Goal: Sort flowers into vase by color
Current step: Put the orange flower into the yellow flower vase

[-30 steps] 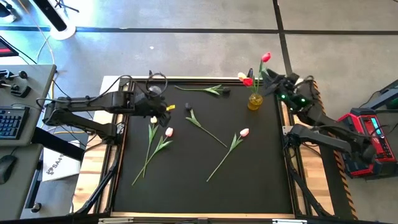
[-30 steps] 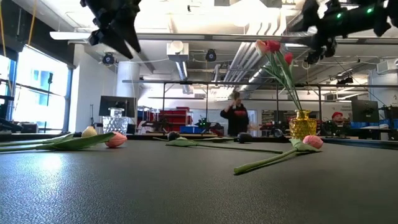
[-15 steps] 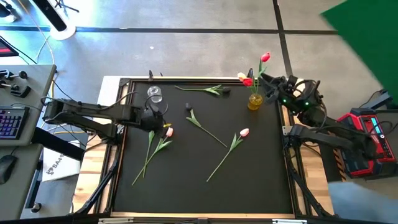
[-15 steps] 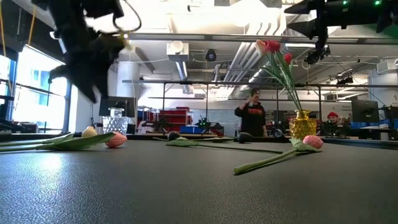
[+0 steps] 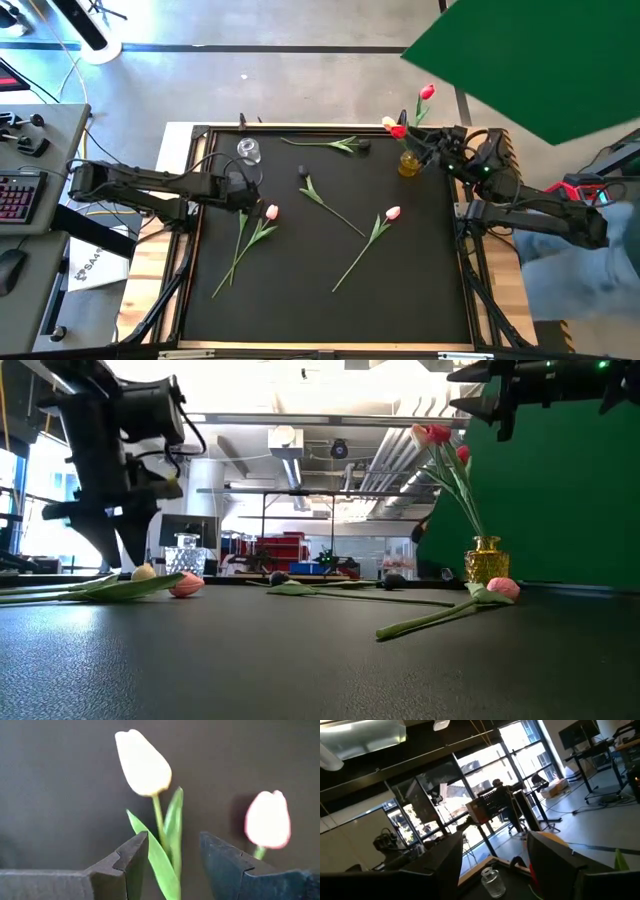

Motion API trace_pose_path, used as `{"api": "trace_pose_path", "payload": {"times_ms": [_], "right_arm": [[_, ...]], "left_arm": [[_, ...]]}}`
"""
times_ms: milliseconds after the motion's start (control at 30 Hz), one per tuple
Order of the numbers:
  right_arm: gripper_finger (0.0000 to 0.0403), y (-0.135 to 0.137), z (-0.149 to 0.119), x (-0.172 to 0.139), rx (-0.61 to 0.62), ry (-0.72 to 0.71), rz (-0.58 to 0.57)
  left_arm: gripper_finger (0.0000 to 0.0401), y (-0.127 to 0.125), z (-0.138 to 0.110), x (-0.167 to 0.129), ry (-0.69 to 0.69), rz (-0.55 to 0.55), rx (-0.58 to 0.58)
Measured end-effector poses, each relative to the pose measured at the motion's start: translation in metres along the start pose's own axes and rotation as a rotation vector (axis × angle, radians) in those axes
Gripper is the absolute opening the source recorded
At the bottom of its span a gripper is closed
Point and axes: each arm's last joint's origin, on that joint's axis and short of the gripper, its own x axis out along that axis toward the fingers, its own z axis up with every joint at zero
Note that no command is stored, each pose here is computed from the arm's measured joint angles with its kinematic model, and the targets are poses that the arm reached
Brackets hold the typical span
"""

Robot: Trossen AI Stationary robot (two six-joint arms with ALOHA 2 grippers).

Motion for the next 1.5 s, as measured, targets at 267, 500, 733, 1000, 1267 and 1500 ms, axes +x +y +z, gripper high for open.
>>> {"api": "trace_pose_path", "payload": {"times_ms": [267, 500, 733, 1000, 1267, 1500], "right_arm": [[0.0208, 0.003, 0.001, 0.000, 0.006, -0.015, 0.016], [0.0208, 0.003, 0.002, 0.000, 0.024, -0.026, 0.015], [0.0208, 0.003, 0.002, 0.000, 0.027, -0.030, 0.017], [0.0208, 0.004, 0.002, 0.000, 0.060, -0.022, 0.038], [0.0208, 0.007, 0.000, -0.001, 0.128, 0.041, 0.145], [0.0208, 0.014, 0.002, -0.002, 0.197, 0.092, 0.311]], "left_arm": [[0.0165, 0.009, 0.001, 0.028, -0.005, -0.045, 0.000], [0.0104, 0.014, 0.004, 0.041, 0.017, 0.030, -0.010], [0.0008, 0.008, 0.008, 0.039, -0.018, -0.003, -0.009], [0.0003, -0.023, 0.030, 0.011, -0.042, -0.197, 0.004], [0.0001, -0.056, 0.065, -0.039, -0.224, -0.402, 0.133], [0.0001, -0.074, 0.098, -0.067, -0.466, -0.666, 0.174]]}}
